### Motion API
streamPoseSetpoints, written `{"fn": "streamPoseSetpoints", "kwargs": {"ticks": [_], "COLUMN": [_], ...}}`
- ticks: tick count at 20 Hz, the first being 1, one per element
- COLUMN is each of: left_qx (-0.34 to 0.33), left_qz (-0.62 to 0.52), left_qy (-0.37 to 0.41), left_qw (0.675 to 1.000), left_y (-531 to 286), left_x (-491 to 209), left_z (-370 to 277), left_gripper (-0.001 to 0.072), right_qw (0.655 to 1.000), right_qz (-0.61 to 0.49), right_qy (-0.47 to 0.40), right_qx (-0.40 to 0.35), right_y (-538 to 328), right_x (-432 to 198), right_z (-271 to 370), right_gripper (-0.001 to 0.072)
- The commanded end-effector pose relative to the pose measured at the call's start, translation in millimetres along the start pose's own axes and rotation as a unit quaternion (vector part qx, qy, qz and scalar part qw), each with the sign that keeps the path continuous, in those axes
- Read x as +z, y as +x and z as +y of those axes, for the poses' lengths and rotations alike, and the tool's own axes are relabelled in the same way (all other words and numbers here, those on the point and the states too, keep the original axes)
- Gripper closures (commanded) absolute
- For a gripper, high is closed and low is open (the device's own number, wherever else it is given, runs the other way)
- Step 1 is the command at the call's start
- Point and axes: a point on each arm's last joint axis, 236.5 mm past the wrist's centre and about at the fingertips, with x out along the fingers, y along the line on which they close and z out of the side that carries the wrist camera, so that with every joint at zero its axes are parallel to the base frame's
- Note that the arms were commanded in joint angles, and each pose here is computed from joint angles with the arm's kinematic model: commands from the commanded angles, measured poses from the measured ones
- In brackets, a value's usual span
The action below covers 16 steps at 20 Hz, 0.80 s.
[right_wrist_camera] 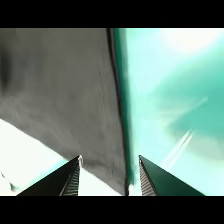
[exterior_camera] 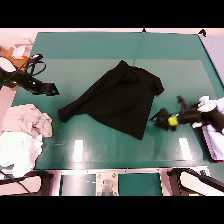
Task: Fold the shirts.
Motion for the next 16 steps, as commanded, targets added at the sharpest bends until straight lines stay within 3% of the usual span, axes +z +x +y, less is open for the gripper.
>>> {"fn": "streamPoseSetpoints", "kwargs": {"ticks": [1,3,4,6,11,12,16], "left_qx": [-0.026,-0.039,-0.042,-0.05,-0.109,-0.12,-0.123], "left_qz": [-0.002,-0.005,-0.005,-0.007,0.02,0.026,0.062], "left_qy": [0.007,0.002,0.001,-0.001,0.018,0.024,0.117], "left_qw": [1.0,0.999,0.999,0.999,0.994,0.992,0.984], "left_y": [-1.2,-1.7,-2.4,-3.2,-7.6,-7.4,12.2], "left_x": [1.5,2.8,2.9,3.7,-10.1,-12.0,-22.6], "left_z": [-13.4,-19.7,-21.4,-24.9,-52.5,-61.9,-121.2], "left_gripper": [0.0056,0.0056,0.0057,0.0056,0.0058,0.0101,0.012], "right_qw": [1.0,1.0,1.0,0.998,0.995,0.992,0.984], "right_qz": [0.005,-0.001,-0.005,-0.01,-0.092,-0.112,-0.164], "right_qy": [0.004,-0.009,-0.019,-0.061,-0.023,-0.005,0.046], "right_qx": [0.015,0.016,0.017,0.019,-0.037,-0.052,-0.06], "right_y": [46.6,64.0,70.0,69.1,2.4,-14.1,-51.9], "right_x": [-38.6,-42.7,-42.1,-36.4,43.6,58.6,86.2], "right_z": [2.8,15.9,23.0,32.7,-7.6,-24.3,-63.0], "right_gripper": [0.0283,0.0296,0.0397,0.0701,0.0699,0.0699,0.0699]}}
